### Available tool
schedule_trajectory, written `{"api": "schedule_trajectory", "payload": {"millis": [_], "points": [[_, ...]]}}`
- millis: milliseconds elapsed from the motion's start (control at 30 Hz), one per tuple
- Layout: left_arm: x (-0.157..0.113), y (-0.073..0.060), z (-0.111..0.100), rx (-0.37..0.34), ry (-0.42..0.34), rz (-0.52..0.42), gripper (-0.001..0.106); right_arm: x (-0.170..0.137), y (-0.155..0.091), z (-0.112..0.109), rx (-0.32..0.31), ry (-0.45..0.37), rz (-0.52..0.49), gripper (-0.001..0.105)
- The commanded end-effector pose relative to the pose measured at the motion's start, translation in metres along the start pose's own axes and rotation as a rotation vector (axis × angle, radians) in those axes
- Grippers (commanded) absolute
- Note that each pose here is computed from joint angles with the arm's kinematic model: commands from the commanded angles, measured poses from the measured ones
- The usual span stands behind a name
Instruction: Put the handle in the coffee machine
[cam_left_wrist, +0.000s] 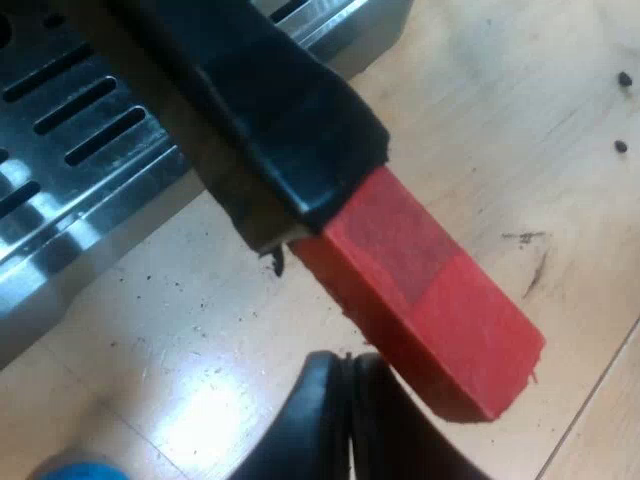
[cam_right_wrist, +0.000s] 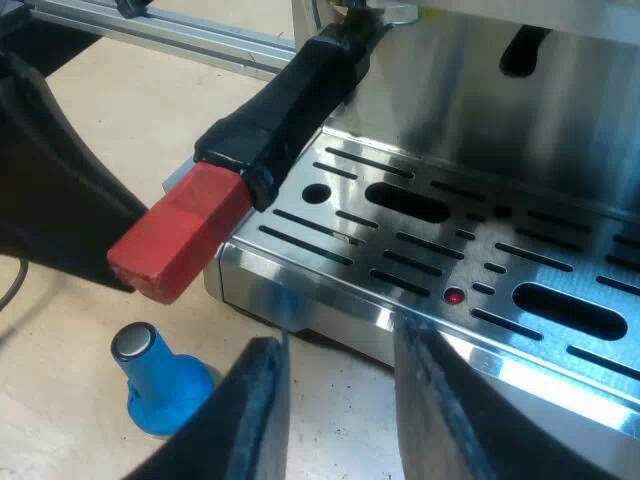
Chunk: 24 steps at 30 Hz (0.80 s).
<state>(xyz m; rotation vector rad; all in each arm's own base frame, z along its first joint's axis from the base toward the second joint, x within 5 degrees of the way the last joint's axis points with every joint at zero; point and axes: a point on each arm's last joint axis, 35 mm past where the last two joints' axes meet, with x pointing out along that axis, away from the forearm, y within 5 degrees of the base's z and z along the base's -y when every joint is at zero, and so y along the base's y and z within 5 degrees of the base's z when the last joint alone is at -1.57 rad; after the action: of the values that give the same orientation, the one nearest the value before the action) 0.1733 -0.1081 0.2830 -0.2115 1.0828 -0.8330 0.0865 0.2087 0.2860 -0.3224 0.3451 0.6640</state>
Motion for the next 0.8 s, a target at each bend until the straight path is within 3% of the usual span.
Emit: {"api": "schedule_trajectory", "payload": {"millis": [33,200,300,367,433,500,567,633,667,733,800], "points": [[-0.007,-0.02,0.009,0.099,-0.046,-0.198,0.0,-0.002,-0.001,0.001,0.001,-0.008,-0.006,0.03],[-0.009,-0.018,0.004,0.121,-0.019,-0.181,0.0,-0.002,-0.001,0.001,0.001,-0.008,-0.006,0.03],[-0.017,-0.012,-0.003,0.143,-0.014,-0.082,0.0,-0.002,-0.001,0.001,0.001,-0.008,-0.006,0.032],[-0.025,-0.009,-0.006,0.153,-0.027,-0.021,0.0,-0.002,-0.001,0.001,-0.001,-0.008,-0.006,0.041],[-0.034,-0.005,-0.011,0.172,-0.04,0.031,0.0,-0.002,-0.001,0.001,-0.014,-0.008,0.0,0.061],[-0.04,-0.003,-0.014,0.175,-0.048,0.047,0.001,-0.002,-0.001,0.001,-0.023,-0.006,0.013,0.071],[-0.048,-0.002,-0.017,0.168,-0.071,0.064,0.011,-0.002,0.0,0.001,-0.023,-0.005,0.035,0.074],[-0.058,0.001,-0.02,0.141,-0.105,0.091,0.032,-0.002,0.001,0.001,-0.023,-0.003,0.056,0.073],[-0.06,0.001,-0.021,0.134,-0.114,0.098,0.037,-0.002,0.001,0.001,-0.023,-0.003,0.056,0.073],[-0.069,0.004,-0.024,0.108,-0.146,0.126,0.065,-0.003,0.001,0.004,-0.018,-0.011,0.065,0.072],[-0.077,0.005,-0.025,0.094,-0.181,0.14,0.071,-0.004,0.002,0.009,-0.017,-0.019,0.11,0.072]]}}
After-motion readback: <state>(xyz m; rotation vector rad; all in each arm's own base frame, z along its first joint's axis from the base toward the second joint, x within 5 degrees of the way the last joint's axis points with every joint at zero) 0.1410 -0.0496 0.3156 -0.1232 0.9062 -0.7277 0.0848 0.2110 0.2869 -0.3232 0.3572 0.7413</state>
